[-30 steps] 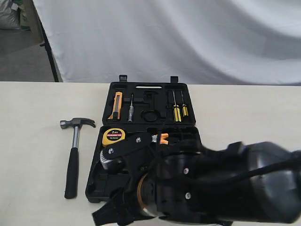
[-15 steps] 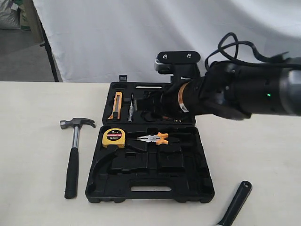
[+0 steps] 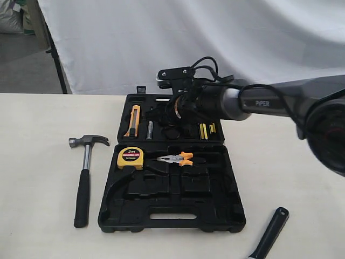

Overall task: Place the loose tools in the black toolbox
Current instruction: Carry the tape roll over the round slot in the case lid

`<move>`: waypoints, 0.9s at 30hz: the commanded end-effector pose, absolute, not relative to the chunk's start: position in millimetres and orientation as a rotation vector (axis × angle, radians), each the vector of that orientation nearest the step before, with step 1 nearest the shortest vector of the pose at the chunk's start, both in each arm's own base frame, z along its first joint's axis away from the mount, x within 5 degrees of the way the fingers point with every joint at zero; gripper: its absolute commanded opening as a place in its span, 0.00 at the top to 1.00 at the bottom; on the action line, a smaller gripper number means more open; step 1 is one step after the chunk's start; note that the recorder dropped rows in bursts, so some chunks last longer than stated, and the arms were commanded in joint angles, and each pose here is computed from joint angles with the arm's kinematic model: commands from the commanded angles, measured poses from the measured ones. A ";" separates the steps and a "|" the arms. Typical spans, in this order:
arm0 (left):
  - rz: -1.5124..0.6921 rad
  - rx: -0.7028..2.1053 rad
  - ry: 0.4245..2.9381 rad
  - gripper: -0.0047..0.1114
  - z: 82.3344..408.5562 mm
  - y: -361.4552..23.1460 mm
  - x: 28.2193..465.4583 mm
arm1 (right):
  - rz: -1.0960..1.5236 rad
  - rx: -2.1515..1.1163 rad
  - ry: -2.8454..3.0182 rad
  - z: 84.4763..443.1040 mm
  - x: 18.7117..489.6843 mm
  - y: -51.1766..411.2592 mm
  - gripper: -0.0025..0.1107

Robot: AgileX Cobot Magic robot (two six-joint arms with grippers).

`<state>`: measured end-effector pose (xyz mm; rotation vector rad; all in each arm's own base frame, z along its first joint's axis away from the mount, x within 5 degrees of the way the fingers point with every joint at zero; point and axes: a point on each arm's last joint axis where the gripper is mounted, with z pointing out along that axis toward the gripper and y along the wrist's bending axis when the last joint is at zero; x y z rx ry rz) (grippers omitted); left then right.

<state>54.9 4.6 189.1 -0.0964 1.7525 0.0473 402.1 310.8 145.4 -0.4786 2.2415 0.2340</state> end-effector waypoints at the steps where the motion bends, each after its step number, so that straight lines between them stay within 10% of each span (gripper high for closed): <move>1: 0.042 -0.103 1.750 0.95 188.8 4.5 54.8 | 0.137 -0.423 2.319 122.8 414.3 310.6 0.98; 27: 0.042 -0.103 1.750 0.95 188.8 4.5 54.8 | 0.184 -0.327 2.452 106.7 407.4 312.5 0.98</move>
